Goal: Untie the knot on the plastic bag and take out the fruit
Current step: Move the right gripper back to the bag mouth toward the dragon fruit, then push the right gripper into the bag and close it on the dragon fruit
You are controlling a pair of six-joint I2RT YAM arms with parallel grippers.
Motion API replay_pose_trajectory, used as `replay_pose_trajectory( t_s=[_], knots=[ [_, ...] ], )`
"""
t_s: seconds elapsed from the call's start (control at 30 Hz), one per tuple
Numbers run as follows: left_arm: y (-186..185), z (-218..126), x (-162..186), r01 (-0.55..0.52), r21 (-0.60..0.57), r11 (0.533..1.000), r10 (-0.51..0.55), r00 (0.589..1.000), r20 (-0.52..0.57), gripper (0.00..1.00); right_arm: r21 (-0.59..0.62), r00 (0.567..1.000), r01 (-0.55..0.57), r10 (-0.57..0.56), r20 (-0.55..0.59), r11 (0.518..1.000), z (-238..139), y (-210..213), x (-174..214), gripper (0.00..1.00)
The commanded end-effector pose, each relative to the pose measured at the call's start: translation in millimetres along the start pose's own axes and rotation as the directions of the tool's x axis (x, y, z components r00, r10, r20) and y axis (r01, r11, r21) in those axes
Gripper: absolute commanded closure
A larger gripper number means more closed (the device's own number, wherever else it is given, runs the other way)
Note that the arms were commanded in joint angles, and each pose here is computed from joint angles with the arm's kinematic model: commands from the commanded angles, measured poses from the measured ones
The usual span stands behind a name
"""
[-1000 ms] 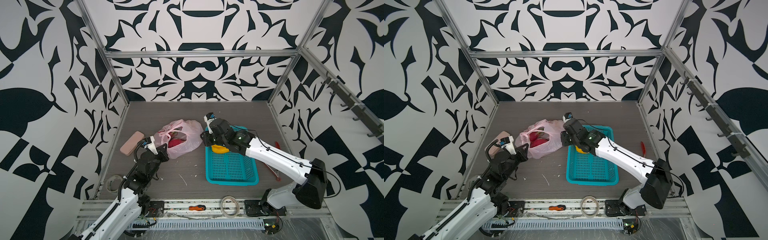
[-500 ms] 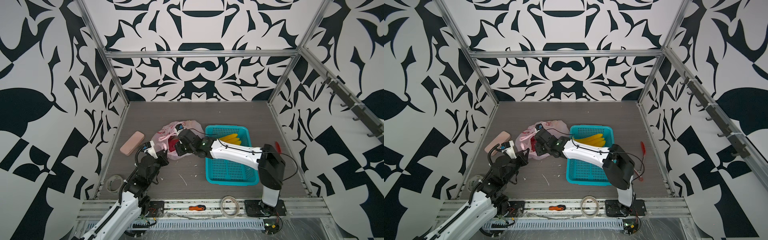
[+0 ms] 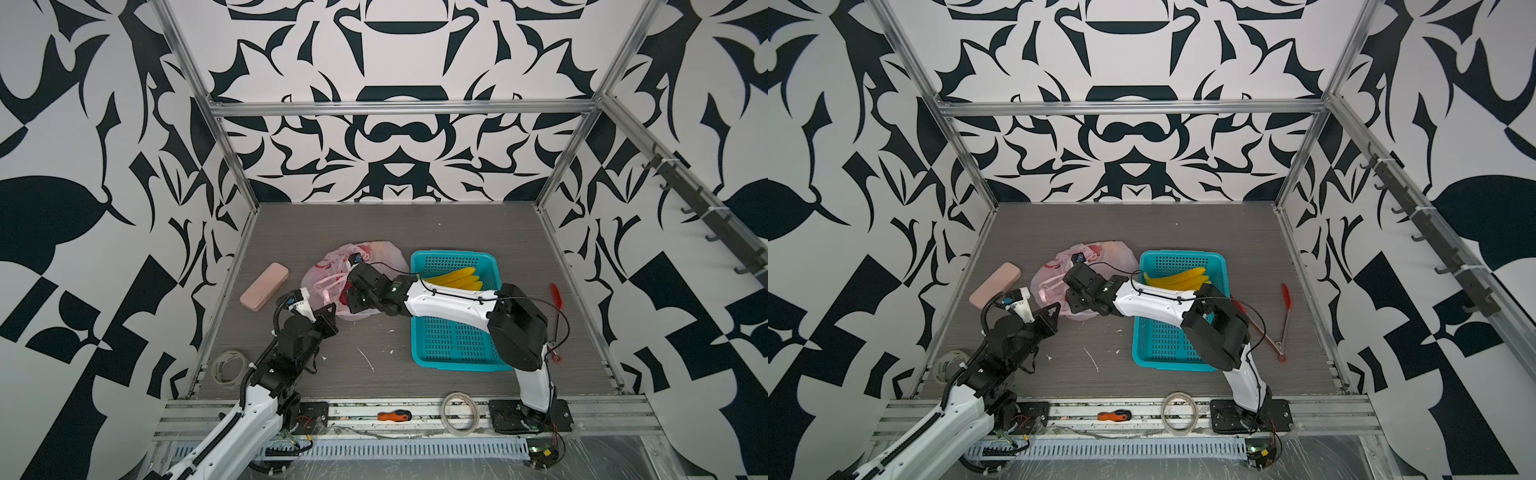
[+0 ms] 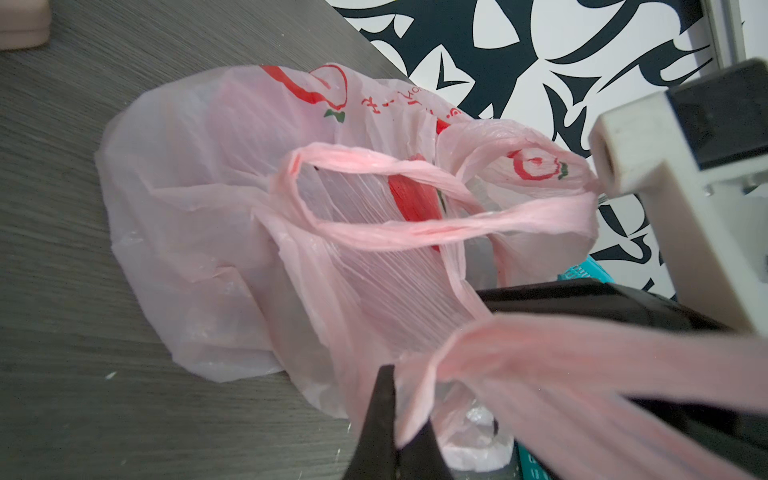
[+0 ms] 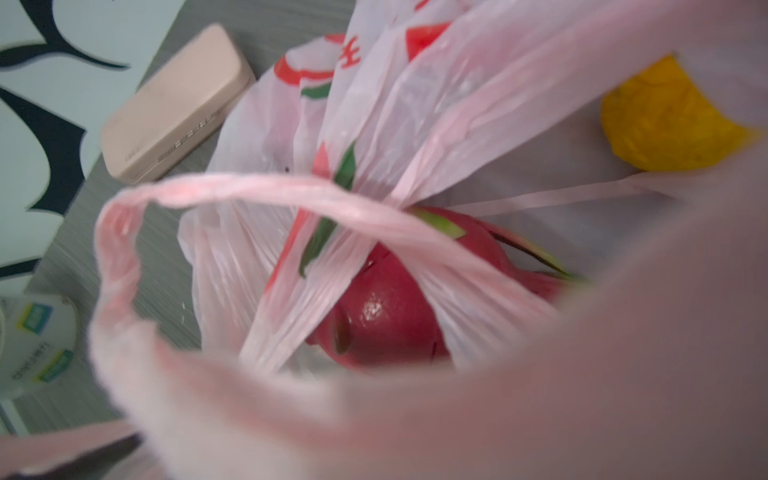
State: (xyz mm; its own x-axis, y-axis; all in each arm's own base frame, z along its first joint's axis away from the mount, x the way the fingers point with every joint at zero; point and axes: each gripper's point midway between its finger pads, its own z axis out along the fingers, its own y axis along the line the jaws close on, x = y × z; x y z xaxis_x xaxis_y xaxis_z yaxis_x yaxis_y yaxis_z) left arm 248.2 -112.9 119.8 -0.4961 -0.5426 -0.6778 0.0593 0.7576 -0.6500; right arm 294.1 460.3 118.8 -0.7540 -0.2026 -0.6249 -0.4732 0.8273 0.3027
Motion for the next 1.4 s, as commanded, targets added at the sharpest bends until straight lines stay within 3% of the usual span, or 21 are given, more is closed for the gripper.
replay_pose_trajectory(
  t_s=[0.0, 0.63, 0.93, 1.37],
  knots=[
    [0.2, -0.3, 2.3, 0.015, 0.013, 1.000, -0.015, 1.000, -0.001, 1.00, 0.002, 0.996, -0.033, 0.033, 0.086, 0.999, -19.2, 11.0, -34.4, 0.58],
    [-7.2, -6.3, -5.2, 0.007, 0.045, 0.999, -0.009, 1.000, 0.028, 1.00, 0.133, 0.994, -0.075, 0.064, 0.089, 0.988, -7.8, -0.2, -48.6, 0.51],
    [-10.7, -8.5, -5.3, 0.009, 0.070, 0.997, -0.012, 0.999, 0.031, 1.00, 0.171, 0.967, -0.254, 0.246, 0.068, 0.952, -4.0, -8.4, -38.8, 0.43],
    [-12.6, -18.4, 2.3, 0.013, 0.128, 0.992, -0.017, 0.999, 0.027, 1.00, 0.231, 0.921, -0.387, 0.384, 0.061, 0.892, 5.6, -17.3, -27.1, 0.31]
  ],
)
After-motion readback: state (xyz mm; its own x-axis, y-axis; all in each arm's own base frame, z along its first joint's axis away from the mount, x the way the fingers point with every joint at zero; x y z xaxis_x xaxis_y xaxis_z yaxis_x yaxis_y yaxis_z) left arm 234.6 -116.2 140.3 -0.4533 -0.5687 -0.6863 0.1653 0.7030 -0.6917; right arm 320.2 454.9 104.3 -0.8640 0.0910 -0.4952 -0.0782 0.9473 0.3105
